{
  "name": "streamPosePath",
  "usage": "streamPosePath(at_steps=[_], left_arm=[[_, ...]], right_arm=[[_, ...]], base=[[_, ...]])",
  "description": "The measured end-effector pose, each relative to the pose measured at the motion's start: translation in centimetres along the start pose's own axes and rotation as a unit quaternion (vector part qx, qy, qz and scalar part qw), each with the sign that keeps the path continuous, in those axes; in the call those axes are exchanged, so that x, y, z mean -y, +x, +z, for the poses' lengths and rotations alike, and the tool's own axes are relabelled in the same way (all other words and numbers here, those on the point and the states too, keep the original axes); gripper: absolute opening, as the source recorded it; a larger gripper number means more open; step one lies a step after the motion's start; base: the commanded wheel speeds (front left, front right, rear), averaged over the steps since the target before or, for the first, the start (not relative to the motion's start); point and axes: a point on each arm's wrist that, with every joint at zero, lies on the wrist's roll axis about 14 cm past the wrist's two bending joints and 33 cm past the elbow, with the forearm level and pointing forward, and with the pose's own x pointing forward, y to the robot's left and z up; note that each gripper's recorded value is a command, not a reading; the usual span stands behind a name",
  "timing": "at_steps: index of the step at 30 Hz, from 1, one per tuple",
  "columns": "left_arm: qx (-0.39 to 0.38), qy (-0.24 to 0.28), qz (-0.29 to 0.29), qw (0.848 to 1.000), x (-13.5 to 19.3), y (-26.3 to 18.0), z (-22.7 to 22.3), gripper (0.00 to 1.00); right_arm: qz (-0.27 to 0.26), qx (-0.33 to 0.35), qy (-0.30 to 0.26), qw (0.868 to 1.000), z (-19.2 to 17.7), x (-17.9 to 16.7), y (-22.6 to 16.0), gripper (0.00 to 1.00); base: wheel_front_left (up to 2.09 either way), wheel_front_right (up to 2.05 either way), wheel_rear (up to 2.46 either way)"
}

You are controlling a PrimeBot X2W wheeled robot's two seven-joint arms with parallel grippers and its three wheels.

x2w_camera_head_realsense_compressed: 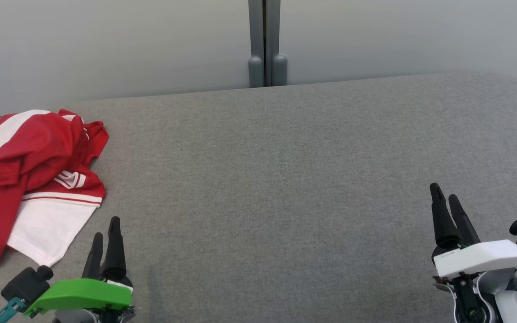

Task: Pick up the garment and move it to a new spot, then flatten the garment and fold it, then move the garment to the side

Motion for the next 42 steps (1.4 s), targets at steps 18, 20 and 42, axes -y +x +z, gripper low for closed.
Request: streamPosePath(at_steps=[18,20,42], left_arm=[[-0.001,0.149,-0.03,0.988,1.2,-0.4,-0.4,1.0],[0.001,0.162,-0.032,0.986,1.2,-0.5,-0.3,1.0],[0.001,0.278,-0.046,0.959,0.9,-0.8,-0.5,1.0]], right_arm=[[0.01,0.01,-0.14,0.99,0.4,-0.1,0.0,1.0],[0.011,0.012,-0.151,0.988,0.4,-0.2,0.0,1.0],[0.011,0.011,-0.268,0.963,-0.1,0.5,-0.7,1.0]], base=[[0.0,0.0,0.0],[0.0,0.0,0.0],[0.0,0.0,0.0]])
